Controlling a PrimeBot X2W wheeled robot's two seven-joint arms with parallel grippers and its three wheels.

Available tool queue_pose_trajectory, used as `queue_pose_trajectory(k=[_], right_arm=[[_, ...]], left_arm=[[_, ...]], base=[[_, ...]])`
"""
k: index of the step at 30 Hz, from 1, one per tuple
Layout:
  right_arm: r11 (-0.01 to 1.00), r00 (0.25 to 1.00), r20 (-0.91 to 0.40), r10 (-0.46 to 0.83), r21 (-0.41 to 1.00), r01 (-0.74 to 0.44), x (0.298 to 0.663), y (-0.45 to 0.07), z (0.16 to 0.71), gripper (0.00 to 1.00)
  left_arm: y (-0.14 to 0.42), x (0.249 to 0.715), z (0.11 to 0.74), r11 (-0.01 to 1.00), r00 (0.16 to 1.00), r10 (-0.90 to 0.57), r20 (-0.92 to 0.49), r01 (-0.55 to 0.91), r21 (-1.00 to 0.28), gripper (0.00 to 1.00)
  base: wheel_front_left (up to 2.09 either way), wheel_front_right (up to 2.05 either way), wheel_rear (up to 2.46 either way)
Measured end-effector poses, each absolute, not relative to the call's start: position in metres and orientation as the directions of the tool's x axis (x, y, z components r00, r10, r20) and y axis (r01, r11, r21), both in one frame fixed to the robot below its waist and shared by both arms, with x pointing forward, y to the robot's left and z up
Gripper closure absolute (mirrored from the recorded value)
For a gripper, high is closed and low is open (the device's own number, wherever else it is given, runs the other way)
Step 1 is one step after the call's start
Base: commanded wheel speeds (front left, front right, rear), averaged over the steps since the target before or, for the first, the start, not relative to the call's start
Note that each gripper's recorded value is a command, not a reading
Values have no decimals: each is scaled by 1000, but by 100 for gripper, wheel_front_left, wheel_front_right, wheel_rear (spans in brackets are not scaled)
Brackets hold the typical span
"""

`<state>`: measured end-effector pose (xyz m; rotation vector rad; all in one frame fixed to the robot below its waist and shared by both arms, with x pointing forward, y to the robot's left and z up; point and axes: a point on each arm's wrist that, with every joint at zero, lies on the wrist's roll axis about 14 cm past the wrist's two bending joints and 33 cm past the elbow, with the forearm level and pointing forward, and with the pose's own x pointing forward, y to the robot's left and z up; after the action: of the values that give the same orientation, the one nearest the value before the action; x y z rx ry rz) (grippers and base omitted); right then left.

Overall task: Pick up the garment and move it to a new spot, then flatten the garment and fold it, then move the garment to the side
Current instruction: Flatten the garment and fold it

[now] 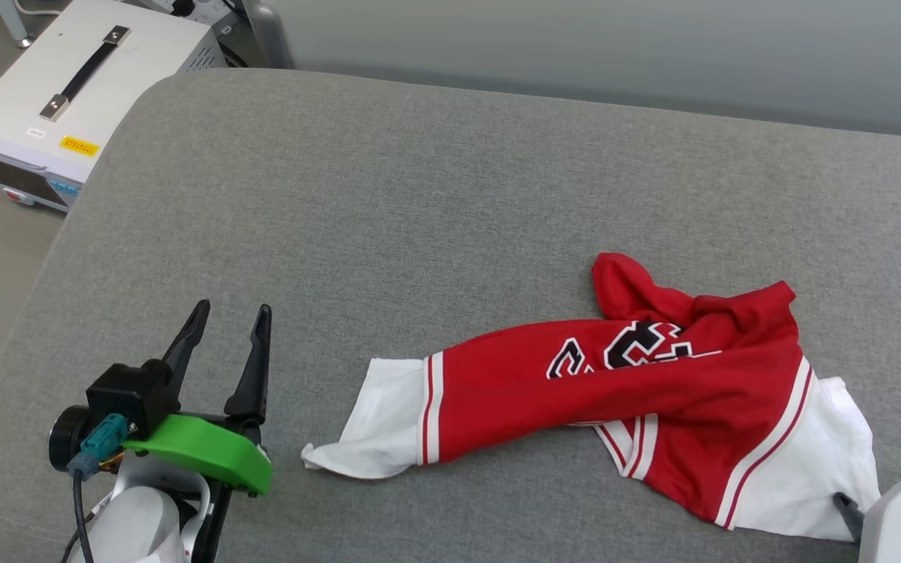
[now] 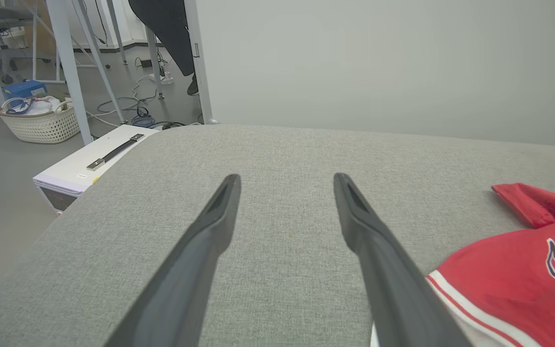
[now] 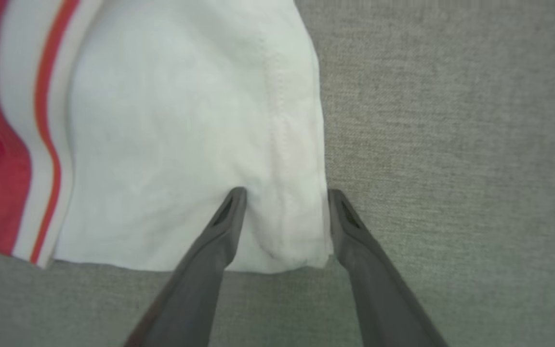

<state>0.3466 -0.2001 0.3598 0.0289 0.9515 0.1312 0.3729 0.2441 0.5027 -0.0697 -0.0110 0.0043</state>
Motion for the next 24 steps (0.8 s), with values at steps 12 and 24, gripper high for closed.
queue_pose_trajectory(k=[12,24], right_arm=[[998,661,-749,-47,-65,-3,356,-277,391,100],[996,748,-657,-91,-73,58,357,-289,412,0]], left_arm=[[222,370,491,994,998,-60,-16,59,-96,0],[180,367,469,975,977,-192,-88,180,-132,0]], base=[[0,0,0],[0,0,0]])
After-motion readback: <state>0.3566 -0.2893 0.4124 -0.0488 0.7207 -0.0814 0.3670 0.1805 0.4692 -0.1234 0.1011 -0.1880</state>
